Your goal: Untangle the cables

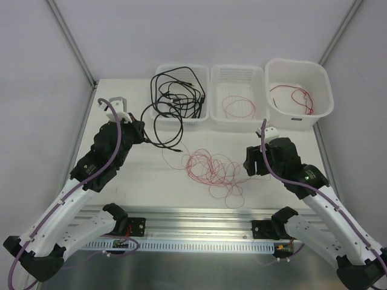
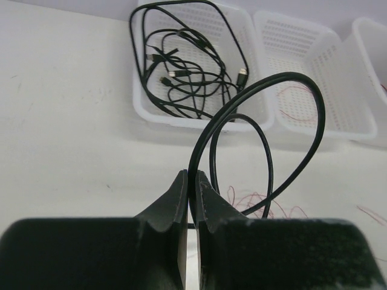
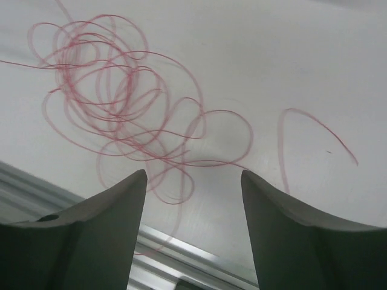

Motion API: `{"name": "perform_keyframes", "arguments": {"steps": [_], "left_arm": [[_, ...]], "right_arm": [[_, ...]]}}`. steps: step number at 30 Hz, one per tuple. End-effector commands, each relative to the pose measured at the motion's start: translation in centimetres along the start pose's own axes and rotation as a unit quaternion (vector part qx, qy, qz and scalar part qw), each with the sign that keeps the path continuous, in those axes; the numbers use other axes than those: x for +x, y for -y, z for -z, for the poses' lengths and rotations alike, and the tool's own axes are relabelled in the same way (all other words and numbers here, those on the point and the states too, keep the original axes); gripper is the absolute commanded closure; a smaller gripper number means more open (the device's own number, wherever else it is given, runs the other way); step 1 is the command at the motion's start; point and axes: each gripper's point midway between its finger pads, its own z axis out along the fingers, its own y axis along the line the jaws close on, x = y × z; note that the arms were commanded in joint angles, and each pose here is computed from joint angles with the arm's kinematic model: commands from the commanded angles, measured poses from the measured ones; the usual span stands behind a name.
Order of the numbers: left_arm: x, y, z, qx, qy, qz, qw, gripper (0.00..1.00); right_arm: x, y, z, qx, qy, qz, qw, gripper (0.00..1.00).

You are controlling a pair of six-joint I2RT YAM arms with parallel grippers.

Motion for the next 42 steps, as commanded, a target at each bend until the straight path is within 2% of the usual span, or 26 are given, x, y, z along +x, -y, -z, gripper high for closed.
{"name": "perform_keyframes", "arguments": {"steps": [1,4,8,10,11,15,21,33,36,39,42], "left_arm": [[-2.8,3.0,1.3,0.079,0.021,0.008,0.997,1.0],[-2.8,4.8,2.0,0.127,0.009,0.025,0.992,1.0],[-3.0,6.3,2.8,0.165,-0.002,0.049,0.985,1.0],[-3.0,7.0,3.1,0.183,-0.006,0.058,0.981,1.0],[-3.0,7.1,3.1,0.186,-0.009,0.061,0.981,1.0],[-3.0,7.6,3.3,0.198,-0.013,0.07,0.978,1.0],[-3.1,7.7,3.2,0.2,-0.011,0.076,0.977,1.0],[-2.9,7.9,3.1,0.201,-0.013,0.09,0.975,1.0],[-2.8,8.1,3.1,0.205,-0.014,0.094,0.974,1.0],[-2.6,8.1,3.0,0.205,-0.014,0.096,0.974,1.0],[-2.3,7.5,2.7,0.192,-0.012,0.095,0.977,1.0]], "right_arm": [[-3.2,-5.1,1.1,-0.137,0.058,-0.032,0.988,0.32],[-6.8,-8.3,1.1,-0.211,0.102,-0.083,0.969,0.31],[-11.0,-10.2,-0.9,-0.249,0.147,-0.161,0.944,0.33],[-11.7,-10.5,-1.9,-0.256,0.156,-0.192,0.934,0.34],[-12.9,-10.9,-1.8,-0.271,0.172,-0.214,0.923,0.34],[-14.5,-13.0,-2.0,-0.317,0.187,-0.235,0.9,0.34],[-15.0,-15.6,-2.6,-0.341,0.173,-0.228,0.896,0.34],[-14.5,-17.0,-2.5,-0.351,0.167,-0.221,0.894,0.4],[-14.6,-18.1,-2.8,-0.366,0.159,-0.222,0.89,0.44],[-14.4,-19.3,-3.1,-0.379,0.147,-0.216,0.888,0.54],[-13.7,-19.3,-3.4,-0.375,0.14,-0.205,0.893,0.78]]}}
